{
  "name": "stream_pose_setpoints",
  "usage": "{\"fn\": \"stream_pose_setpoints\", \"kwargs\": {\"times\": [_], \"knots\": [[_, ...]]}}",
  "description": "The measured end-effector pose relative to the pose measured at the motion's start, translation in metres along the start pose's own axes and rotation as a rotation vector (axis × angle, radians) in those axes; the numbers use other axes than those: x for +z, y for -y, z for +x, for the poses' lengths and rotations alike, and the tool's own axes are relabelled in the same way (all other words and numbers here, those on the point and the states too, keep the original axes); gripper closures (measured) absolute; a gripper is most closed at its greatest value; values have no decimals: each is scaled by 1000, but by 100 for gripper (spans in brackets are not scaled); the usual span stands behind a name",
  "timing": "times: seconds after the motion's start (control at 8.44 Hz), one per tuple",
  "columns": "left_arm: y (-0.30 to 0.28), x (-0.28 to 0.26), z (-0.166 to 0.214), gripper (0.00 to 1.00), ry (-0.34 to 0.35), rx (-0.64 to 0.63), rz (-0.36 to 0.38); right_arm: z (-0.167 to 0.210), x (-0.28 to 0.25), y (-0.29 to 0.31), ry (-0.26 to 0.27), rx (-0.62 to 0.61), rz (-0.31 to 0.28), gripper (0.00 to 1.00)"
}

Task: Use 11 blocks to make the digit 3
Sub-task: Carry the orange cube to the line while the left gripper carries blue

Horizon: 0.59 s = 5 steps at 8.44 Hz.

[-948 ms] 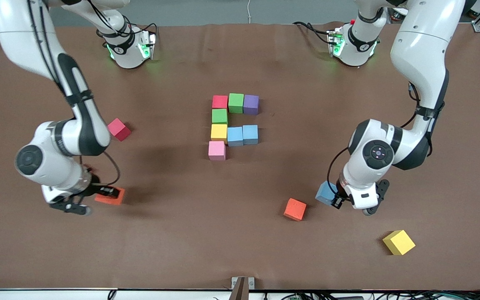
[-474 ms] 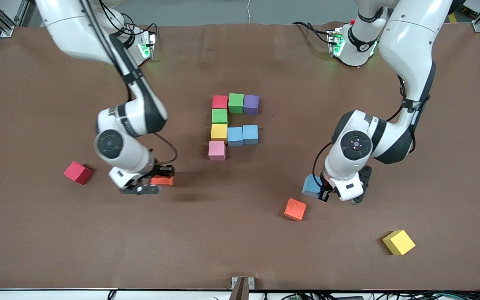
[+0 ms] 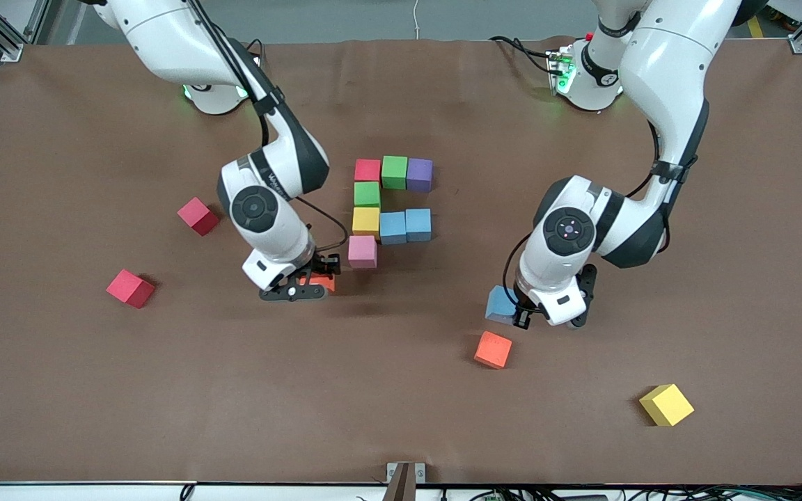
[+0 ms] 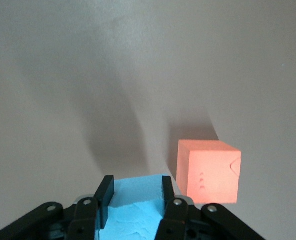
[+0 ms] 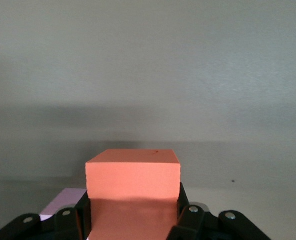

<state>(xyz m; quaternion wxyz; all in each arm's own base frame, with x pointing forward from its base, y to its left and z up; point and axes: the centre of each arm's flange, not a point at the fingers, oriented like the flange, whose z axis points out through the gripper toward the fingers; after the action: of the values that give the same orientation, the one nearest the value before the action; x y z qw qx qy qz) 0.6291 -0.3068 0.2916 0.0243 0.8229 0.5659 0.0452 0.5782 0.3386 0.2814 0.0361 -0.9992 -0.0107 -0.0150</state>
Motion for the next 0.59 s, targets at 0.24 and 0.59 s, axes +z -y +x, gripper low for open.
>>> {"fn": "stream_pose_setpoints", "kwargs": {"times": [0.24, 0.59], "knots": [[0, -3, -13, 57, 9, 0, -4, -7, 2, 23, -44, 30, 25, 37], [1, -4, -20, 57, 12, 1, -5, -34, 32, 67, -50, 66, 34, 37]]}}
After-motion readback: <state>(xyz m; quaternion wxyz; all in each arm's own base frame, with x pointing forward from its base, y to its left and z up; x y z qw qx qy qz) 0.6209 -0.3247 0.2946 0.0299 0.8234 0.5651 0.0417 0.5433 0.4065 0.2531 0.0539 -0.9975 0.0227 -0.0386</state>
